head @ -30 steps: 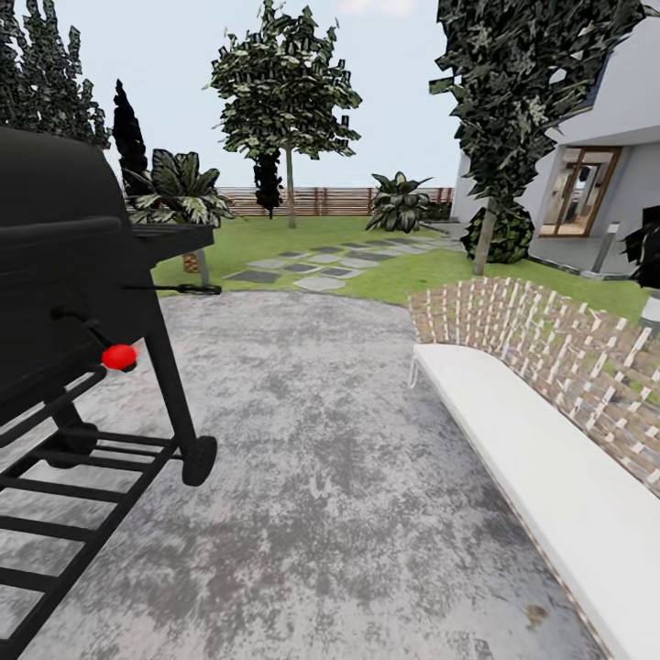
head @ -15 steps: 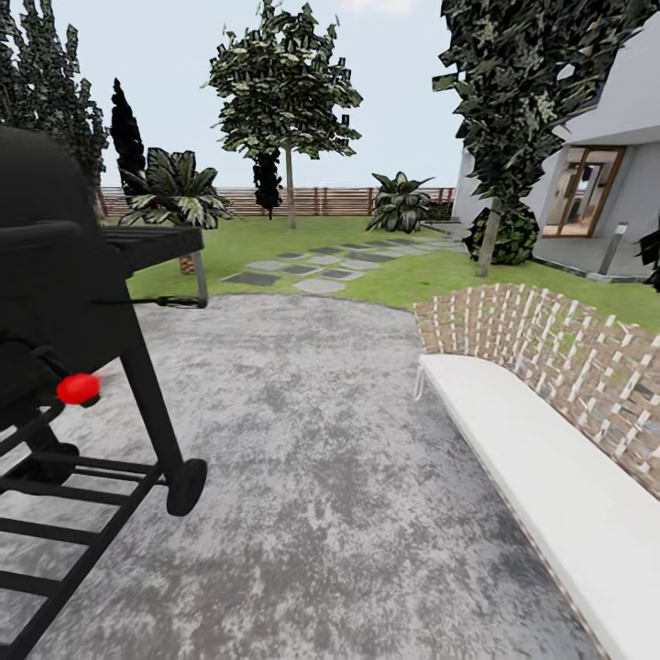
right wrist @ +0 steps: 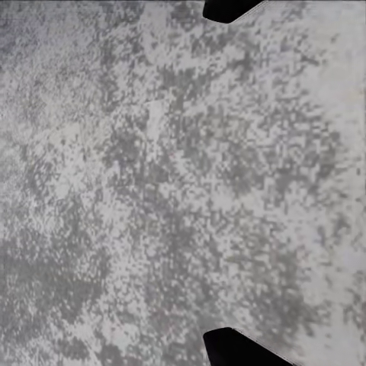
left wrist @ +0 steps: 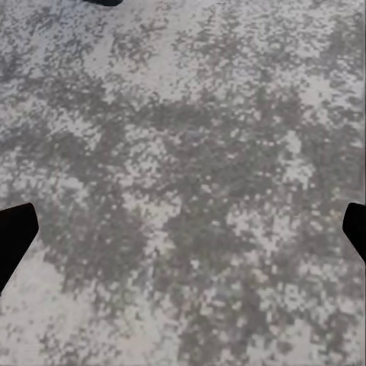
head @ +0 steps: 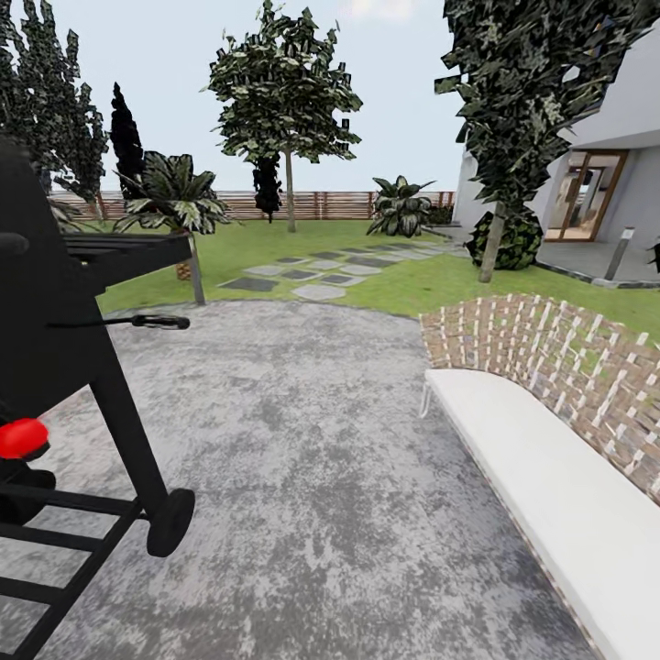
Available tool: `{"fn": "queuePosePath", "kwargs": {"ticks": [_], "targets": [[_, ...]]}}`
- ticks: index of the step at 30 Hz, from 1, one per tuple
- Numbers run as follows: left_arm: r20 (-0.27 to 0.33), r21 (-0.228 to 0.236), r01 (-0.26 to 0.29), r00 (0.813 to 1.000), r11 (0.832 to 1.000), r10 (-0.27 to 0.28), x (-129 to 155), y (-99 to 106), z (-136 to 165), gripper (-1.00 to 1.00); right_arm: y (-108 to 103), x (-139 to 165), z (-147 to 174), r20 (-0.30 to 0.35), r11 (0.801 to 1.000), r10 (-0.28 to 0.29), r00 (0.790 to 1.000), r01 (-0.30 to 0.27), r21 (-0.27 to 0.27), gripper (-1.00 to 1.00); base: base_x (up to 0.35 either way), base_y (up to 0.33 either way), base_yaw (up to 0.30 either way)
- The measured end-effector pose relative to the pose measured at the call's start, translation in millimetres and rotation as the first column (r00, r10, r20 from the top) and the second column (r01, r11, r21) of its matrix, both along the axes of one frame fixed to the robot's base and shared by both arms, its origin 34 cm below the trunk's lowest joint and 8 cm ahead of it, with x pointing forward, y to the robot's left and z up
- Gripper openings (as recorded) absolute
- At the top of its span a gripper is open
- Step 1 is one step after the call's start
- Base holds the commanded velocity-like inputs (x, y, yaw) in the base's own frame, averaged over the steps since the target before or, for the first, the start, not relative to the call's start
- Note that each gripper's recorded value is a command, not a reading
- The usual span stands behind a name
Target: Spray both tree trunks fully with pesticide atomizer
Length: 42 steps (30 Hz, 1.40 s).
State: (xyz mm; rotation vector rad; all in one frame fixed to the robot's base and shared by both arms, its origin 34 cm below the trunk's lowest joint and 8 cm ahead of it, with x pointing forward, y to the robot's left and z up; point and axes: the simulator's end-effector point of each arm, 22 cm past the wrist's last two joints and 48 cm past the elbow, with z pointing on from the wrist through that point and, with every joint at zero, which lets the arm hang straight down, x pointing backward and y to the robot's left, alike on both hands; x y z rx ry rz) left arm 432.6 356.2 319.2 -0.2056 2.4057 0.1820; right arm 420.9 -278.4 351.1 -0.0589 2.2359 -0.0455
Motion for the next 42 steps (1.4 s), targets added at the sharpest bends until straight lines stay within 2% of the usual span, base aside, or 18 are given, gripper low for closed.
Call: {"fn": "queuePosePath", "kwargs": {"ticks": [16, 42], "targets": [[0.001, 0.0, 0.0, 1.0, 1.0, 0.0, 0.1, 0.0, 0.2, 1.0, 0.0, 0.0, 0.0, 0.0, 1.0, 0.0, 1.0, 0.0, 0.0, 1.0, 0.34, -0.006, 0.0], [0.001, 0.0, 0.0, 1.0, 1.0, 0.0, 0.1, 0.0, 0.2, 1.0, 0.9, 0.0, 0.0, 0.0, 1.0, 0.0, 1.0, 0.0, 0.001, 1.0, 0.323, -0.132, 0.0]]}}
